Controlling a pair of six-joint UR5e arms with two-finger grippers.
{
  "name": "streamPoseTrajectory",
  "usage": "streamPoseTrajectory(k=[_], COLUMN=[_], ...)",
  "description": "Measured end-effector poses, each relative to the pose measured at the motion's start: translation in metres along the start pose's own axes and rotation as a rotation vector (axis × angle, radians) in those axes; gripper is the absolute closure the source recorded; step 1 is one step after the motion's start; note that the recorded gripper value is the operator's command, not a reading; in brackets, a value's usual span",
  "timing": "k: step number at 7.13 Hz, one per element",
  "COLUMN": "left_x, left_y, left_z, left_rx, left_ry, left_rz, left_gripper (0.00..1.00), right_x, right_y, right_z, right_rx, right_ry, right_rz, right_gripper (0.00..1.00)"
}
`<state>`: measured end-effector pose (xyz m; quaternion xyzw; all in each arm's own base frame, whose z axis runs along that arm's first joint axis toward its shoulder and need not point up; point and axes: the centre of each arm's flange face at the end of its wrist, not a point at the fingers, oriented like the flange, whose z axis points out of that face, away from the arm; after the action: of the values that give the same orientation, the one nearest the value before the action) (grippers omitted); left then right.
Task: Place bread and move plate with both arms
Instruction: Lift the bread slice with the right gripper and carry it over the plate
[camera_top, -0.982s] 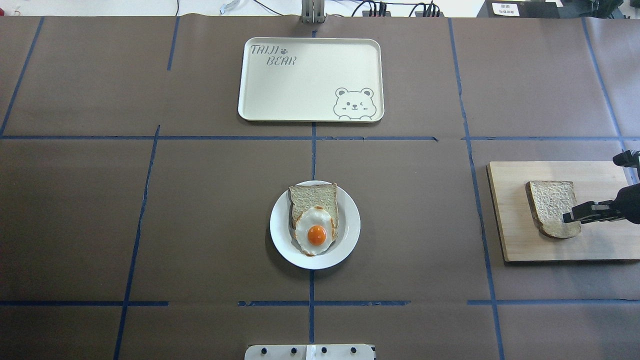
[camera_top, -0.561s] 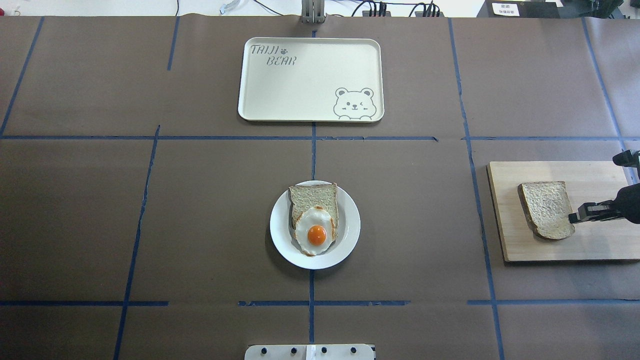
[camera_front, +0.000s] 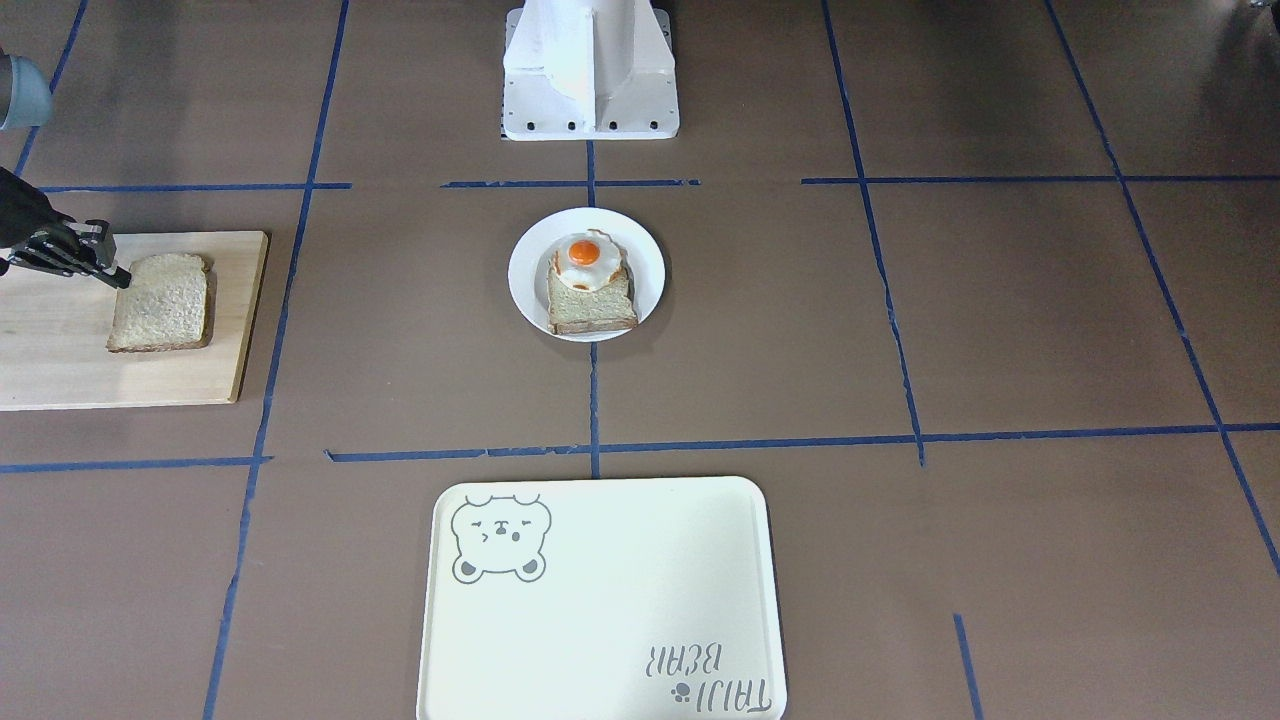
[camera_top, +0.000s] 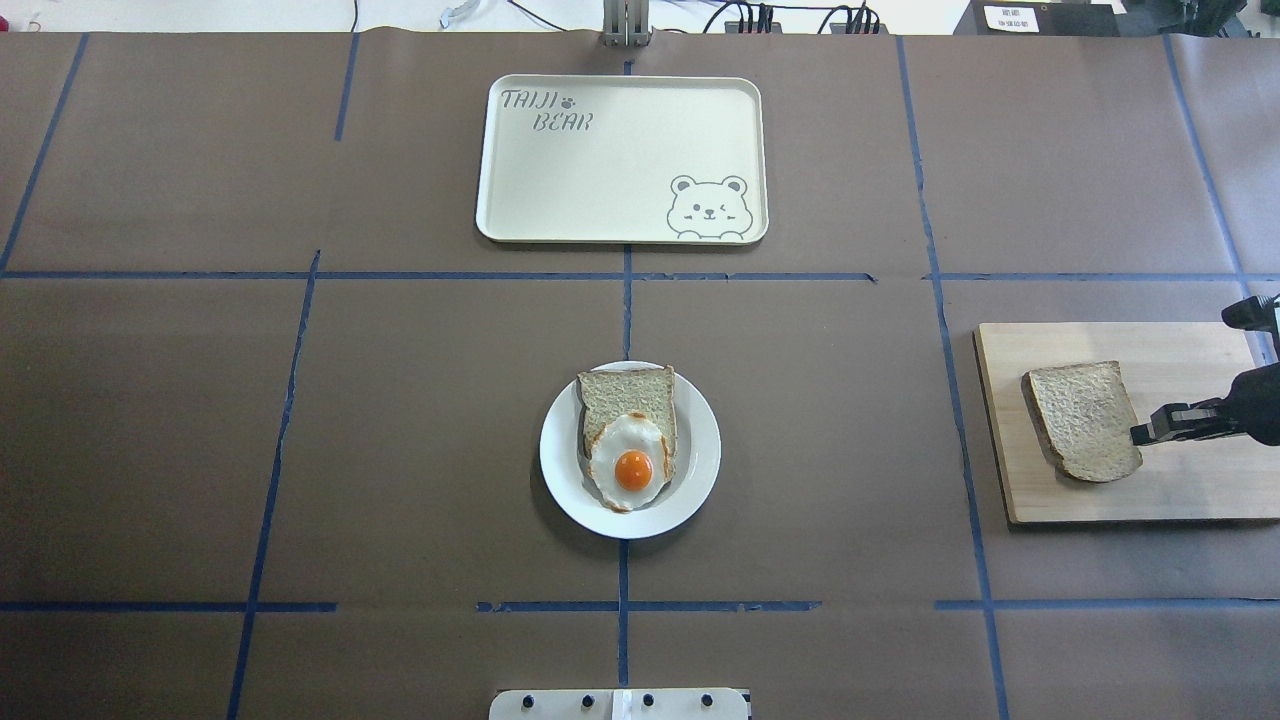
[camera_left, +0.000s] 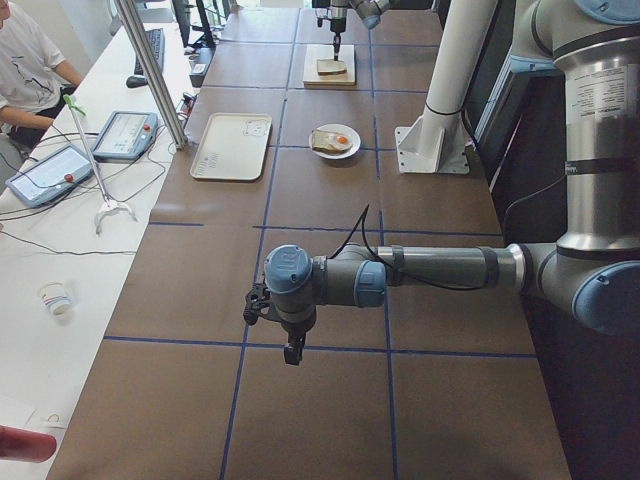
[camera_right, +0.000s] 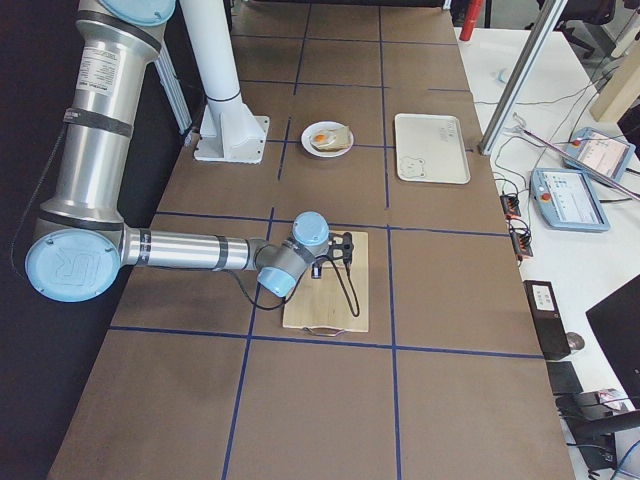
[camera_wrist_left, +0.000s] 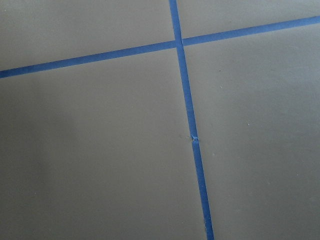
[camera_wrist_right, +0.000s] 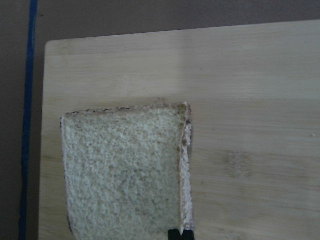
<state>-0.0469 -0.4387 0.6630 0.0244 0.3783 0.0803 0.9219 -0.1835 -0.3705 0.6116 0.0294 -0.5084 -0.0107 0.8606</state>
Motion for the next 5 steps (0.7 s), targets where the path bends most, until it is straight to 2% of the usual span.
streamPoseTrajectory(k=[3,5], left_x=[0.001,0.001], left_y=[-0.001,-0.001], left_z=[-0.001,-0.001], left_rx=[0.001,0.002], left_ry=[0.000,0.000], left_rz=[0.002,0.003], left_gripper=[0.00,0.00], right_x=[-0.049,-0.102], right_y=[-0.008,-0.039], right_z=[-0.020,-0.026], right_rx=[0.006,0.042], right_ry=[-0.086,-0.153], right_rz=[-0.061,-0.040], right_gripper=[1.00,1.00])
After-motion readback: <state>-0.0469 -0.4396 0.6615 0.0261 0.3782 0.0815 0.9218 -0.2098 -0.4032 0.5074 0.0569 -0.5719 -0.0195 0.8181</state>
